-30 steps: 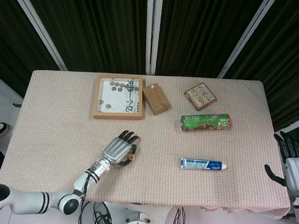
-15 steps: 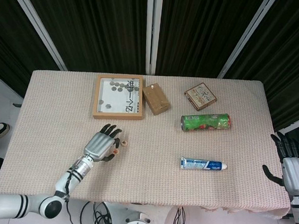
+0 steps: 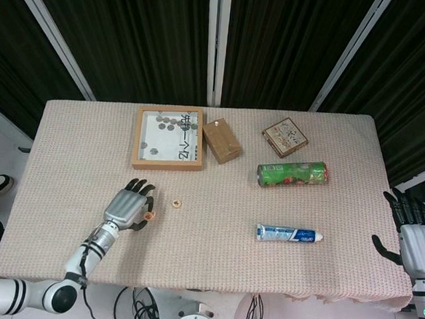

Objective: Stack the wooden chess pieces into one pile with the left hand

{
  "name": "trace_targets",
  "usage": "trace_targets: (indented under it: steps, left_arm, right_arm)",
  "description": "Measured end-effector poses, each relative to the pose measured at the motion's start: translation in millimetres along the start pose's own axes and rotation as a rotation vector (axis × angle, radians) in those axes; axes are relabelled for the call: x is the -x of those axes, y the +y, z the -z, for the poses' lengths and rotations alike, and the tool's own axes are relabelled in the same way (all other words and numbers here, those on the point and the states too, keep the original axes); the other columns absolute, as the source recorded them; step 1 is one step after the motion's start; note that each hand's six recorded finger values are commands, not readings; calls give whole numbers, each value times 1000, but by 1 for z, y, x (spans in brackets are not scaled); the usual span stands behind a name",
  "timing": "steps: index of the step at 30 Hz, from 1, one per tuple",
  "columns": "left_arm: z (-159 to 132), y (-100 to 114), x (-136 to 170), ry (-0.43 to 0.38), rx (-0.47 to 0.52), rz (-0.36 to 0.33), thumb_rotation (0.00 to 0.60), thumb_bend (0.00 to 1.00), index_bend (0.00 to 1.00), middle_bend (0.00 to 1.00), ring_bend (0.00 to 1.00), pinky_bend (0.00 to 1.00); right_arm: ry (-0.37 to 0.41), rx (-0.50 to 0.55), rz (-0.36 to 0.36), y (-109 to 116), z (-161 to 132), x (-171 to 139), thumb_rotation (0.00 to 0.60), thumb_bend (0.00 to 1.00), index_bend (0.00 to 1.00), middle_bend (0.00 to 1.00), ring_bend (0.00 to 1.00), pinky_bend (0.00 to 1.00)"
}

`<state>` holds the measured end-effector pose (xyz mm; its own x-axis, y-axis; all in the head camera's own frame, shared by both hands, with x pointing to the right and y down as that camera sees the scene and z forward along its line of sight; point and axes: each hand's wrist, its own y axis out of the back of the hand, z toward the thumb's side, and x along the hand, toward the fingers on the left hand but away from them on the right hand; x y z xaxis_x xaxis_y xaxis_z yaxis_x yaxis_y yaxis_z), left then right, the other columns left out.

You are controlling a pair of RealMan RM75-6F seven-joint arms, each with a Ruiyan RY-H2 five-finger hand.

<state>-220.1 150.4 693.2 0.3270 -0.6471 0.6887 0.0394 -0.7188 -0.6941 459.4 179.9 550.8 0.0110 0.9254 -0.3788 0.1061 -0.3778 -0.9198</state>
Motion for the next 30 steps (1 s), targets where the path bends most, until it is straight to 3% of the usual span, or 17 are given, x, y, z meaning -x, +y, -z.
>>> trace_targets:
  steps: [21,30]
  left_arm:
    - [1,-3,-10,7,-8,-7,600,283,450,118,0,0]
    - [4,-3,-10,13,-10,-10,600,282,333,118,0,0]
  right_arm:
    - [-3,0,-4,0,1,0,600,242,0,0,0,0]
    - [-4,0,-6,-1,2,1,600,242,0,0,0,0]
